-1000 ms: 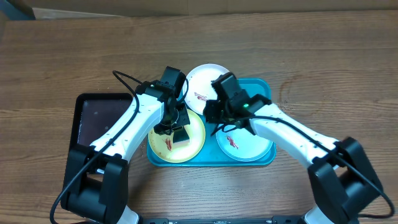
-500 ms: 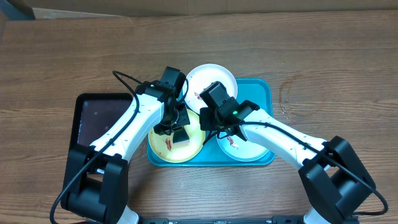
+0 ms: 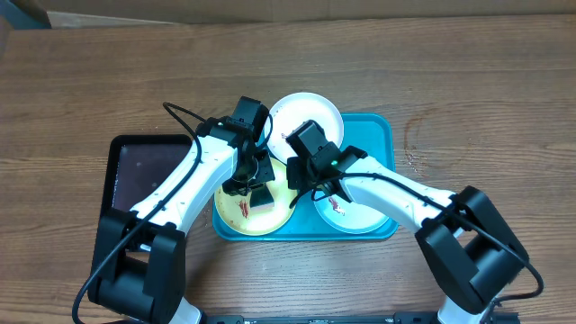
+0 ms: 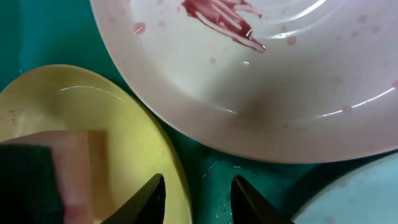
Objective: Clean dirty plates on tray and stack at the side
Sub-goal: 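Hold the yellow plate rim with right gripper while left gripper scrubs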
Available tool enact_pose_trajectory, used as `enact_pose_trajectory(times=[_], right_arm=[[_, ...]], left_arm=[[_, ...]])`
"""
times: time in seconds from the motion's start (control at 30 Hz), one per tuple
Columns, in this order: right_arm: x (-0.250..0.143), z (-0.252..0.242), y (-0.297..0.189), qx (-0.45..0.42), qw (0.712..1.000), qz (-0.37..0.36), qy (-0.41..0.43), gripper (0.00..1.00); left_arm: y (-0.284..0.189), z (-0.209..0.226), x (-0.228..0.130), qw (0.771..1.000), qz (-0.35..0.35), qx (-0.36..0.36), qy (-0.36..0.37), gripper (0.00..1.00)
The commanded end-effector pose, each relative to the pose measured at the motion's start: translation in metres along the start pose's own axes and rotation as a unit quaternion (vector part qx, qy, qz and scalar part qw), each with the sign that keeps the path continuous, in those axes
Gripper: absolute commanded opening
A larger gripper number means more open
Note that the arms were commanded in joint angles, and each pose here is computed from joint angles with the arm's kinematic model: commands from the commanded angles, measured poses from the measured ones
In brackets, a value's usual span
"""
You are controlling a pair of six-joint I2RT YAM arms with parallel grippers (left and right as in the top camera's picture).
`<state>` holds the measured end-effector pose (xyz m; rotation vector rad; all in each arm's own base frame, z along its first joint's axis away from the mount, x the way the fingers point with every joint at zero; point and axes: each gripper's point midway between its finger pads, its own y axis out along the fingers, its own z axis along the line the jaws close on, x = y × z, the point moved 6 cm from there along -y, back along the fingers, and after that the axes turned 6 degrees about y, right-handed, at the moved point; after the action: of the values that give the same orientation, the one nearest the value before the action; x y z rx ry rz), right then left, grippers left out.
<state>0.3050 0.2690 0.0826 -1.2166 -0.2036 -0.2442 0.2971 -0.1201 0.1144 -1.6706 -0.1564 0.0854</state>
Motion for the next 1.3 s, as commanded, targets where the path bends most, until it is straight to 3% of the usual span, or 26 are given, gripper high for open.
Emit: enact_pose_trajectory(times=[0.0, 0.17, 0.4, 0.77, 0.97, 1.27], right_arm=[[-0.0051, -0.0071, 0.0123, -0.008, 1.0, 0.012, 0.005, 0.37], [-0.0078, -0.0093, 0.0185, -0.011, 1.0, 0.02, 0.006, 0.36], [-0.0088, -0.0069, 0.0185, -0.001, 1.0, 0.026, 0.006, 0.17], [-0.0111, -0.0086, 0.02, -0.005, 0.999, 0.032, 0.008, 0.15], [-0.0102, -0.0066, 0.0201, 0.002, 1.0, 0.03, 0.008, 0.04], [-0.0103, -0.0044, 0.02, 0.01, 0.999, 0.033, 0.007, 0.04]], left_arm=[[-0.0011, -0.0006, -0.0001, 1.0, -0.002, -0.001, 0.003, 0.04], [-0.0011, -0.0006, -0.0001, 1.0, -0.002, -0.001, 0.003, 0.04], [-0.0011, -0.0006, -0.0001, 1.0, -0.002, -0.002, 0.003, 0.04], [-0.0011, -0.0017, -0.0008, 1.0, 0.0, -0.004, 0.004, 0.04], [-0.001, -0.0037, -0.0019, 1.0, 0.005, -0.013, 0.008, 0.04], [-0.0003, -0.0053, -0.0037, 1.0, 0.007, -0.014, 0.011, 0.04]])
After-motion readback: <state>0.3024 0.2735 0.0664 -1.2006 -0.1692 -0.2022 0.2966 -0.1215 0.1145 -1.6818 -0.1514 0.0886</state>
